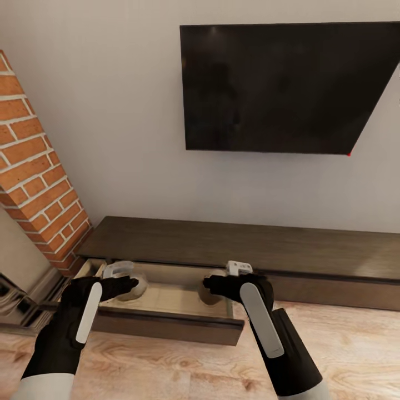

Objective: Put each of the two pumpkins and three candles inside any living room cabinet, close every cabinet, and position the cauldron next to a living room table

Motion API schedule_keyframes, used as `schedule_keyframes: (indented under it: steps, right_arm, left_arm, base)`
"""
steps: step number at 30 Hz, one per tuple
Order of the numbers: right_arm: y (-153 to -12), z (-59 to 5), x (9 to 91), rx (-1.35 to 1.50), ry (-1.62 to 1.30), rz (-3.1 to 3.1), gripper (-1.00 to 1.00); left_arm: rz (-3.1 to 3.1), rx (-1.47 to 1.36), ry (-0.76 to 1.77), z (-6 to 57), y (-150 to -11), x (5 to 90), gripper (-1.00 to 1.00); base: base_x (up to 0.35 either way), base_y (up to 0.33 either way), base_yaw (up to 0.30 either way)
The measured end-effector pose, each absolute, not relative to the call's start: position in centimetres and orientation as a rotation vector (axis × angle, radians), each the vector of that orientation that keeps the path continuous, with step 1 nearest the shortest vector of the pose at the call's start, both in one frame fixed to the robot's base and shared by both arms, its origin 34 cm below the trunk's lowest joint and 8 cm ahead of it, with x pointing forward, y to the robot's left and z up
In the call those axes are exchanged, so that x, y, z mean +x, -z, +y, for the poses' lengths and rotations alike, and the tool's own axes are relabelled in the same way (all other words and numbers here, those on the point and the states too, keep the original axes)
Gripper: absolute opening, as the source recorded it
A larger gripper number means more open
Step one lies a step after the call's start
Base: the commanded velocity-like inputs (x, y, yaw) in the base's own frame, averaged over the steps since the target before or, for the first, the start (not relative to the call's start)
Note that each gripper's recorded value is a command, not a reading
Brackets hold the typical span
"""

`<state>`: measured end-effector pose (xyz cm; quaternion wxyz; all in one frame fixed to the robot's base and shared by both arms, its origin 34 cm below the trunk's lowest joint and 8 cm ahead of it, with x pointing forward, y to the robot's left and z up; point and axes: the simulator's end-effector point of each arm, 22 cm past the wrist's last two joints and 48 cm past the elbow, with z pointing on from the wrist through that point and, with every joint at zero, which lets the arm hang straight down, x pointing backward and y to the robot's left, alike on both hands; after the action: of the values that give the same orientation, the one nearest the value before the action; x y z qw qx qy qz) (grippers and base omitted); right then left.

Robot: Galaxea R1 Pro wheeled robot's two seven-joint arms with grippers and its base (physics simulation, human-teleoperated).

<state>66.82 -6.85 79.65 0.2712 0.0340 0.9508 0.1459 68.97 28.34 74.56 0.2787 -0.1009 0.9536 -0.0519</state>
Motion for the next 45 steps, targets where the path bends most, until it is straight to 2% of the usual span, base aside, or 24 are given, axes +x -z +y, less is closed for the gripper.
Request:
schedule_keyframes:
  steps: [9, 18, 30, 45]
  right_arm:
    - [-79.8, -7.0, 69.8, 0.083, -0.338, 2.603, -1.00]
    - [-76.5, -7.6, 69.3, 0.136, -0.295, 2.665, -1.00]
    - [-76.1, -7.5, 69.0, 0.139, -0.298, 2.676, -1.00]
    - [-75.1, -5.6, 67.8, 0.041, -0.290, 2.704, -1.00]
  left_arm:
    - [2.648, -0.285, 0.173, 27.4, -74.4, 72.9, -1.00]
    - [2.716, -0.207, 0.165, 25.6, -73.2, 72.8, -1.00]
    - [2.788, -0.155, 0.141, 24.7, -70.7, 71.1, -1.00]
    - [2.792, -0.152, 0.136, 24.7, -70.5, 71.0, -1.00]
  base:
    - [0.000, 0.000, 0.000]
    - [0.010, 0.000, 0.000]
    - [0.149, 0.000, 0.000]
    - [0.085, 0.020, 0.000]
